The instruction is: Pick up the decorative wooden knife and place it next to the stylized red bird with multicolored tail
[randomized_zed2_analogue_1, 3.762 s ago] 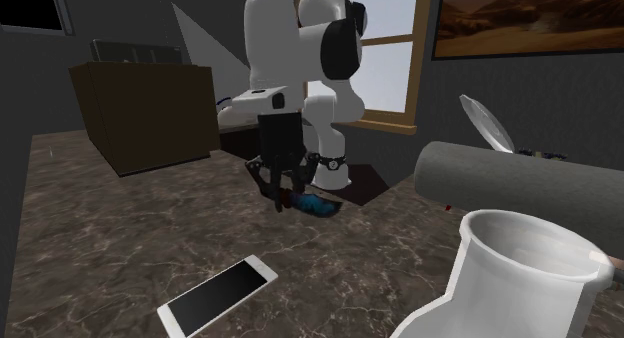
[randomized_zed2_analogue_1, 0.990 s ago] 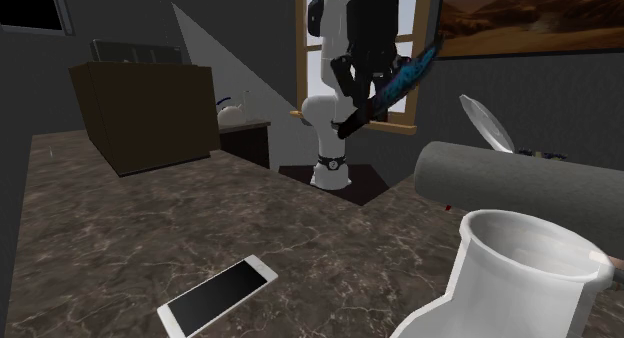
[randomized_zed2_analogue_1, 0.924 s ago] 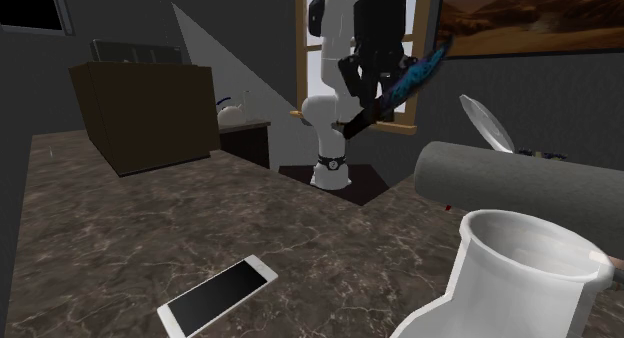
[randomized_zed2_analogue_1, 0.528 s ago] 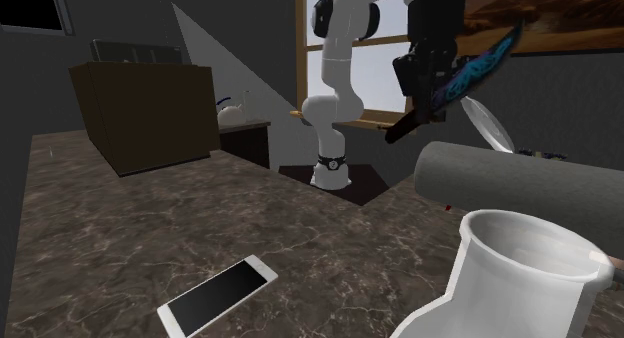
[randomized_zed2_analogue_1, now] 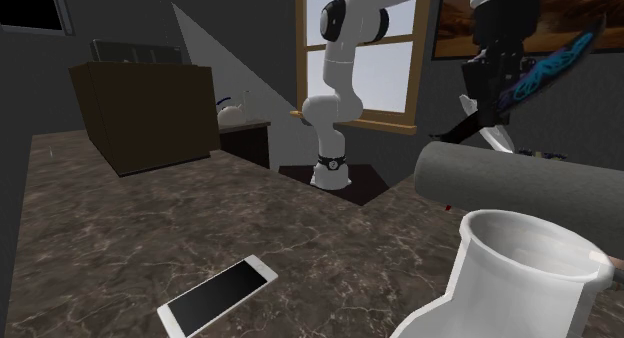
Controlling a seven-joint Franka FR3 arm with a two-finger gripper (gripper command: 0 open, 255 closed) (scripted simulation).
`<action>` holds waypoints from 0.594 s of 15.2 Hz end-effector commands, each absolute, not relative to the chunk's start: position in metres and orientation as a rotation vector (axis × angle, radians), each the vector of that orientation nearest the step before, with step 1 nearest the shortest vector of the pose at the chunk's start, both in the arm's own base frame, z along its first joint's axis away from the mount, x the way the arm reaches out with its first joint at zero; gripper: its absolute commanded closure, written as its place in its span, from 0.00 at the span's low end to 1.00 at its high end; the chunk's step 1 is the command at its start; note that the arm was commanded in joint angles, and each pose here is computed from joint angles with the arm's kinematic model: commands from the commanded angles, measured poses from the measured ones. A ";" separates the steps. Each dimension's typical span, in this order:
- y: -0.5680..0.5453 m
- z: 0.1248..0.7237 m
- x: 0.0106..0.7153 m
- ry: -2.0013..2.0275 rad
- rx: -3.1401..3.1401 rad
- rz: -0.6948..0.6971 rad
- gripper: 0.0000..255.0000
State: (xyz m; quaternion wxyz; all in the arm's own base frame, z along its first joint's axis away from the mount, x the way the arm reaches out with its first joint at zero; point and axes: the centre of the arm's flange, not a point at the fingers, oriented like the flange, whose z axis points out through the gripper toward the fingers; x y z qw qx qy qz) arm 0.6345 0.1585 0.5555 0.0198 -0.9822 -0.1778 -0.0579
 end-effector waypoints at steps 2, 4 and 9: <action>0.164 0.544 0.636 -0.550 -3.048 -0.180 1.00; 0.164 0.533 0.636 -0.550 -3.048 -0.180 1.00; 0.164 0.507 0.636 -0.550 -3.048 -0.180 1.00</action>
